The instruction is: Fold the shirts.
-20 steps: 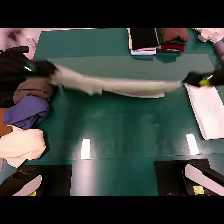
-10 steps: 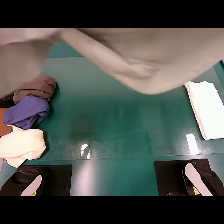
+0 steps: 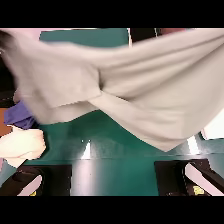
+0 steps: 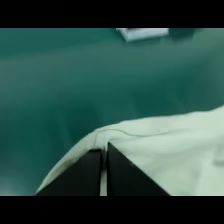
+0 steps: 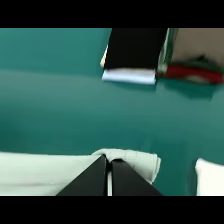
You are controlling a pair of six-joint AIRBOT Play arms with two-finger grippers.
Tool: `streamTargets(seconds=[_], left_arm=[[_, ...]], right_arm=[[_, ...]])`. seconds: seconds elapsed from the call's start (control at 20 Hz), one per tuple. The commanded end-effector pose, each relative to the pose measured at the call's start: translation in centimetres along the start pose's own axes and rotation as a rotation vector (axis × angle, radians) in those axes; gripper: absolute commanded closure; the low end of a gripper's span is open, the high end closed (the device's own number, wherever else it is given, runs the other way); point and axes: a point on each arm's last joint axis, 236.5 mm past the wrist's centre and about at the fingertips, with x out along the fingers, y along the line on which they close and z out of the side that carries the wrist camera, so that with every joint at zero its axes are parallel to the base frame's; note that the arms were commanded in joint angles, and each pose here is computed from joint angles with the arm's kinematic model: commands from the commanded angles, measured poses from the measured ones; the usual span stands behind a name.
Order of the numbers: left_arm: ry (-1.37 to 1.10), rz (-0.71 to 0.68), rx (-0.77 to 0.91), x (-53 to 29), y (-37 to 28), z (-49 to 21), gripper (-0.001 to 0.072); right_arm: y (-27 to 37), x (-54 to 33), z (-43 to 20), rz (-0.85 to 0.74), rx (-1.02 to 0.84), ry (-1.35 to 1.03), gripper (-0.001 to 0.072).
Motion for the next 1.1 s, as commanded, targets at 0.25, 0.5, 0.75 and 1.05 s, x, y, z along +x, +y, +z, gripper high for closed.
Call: streamTargets(seconds=[0.25, 0.5, 0.75, 1.05], left_arm=[[0.403, -0.024, -0.092, 12.0, 4.3, -13.4, 0.0683], [0.757, -0.041, -0.191, 11.8, 4.9, -27.4, 0.0538], [0.886, -0.003, -0.242, 11.2, 5.9, -34.8, 0.0116], [0.795, 0.002, -0.333, 12.9, 5.5, -33.5, 0.0117]], right_arm=[[-5.1, 9.7, -15.5, -0.161, -0.011, 0.439, 0.0699], [-5.1, 10.5, -25.3, -0.147, 0.036, 0.592, 0.0698], [-5.1, 10.8, -28.8, -0.139, 0.057, 0.669, 0.0698], [-3.9, 12.4, -29.2, -0.079, 0.093, 0.694, 0.0698]])
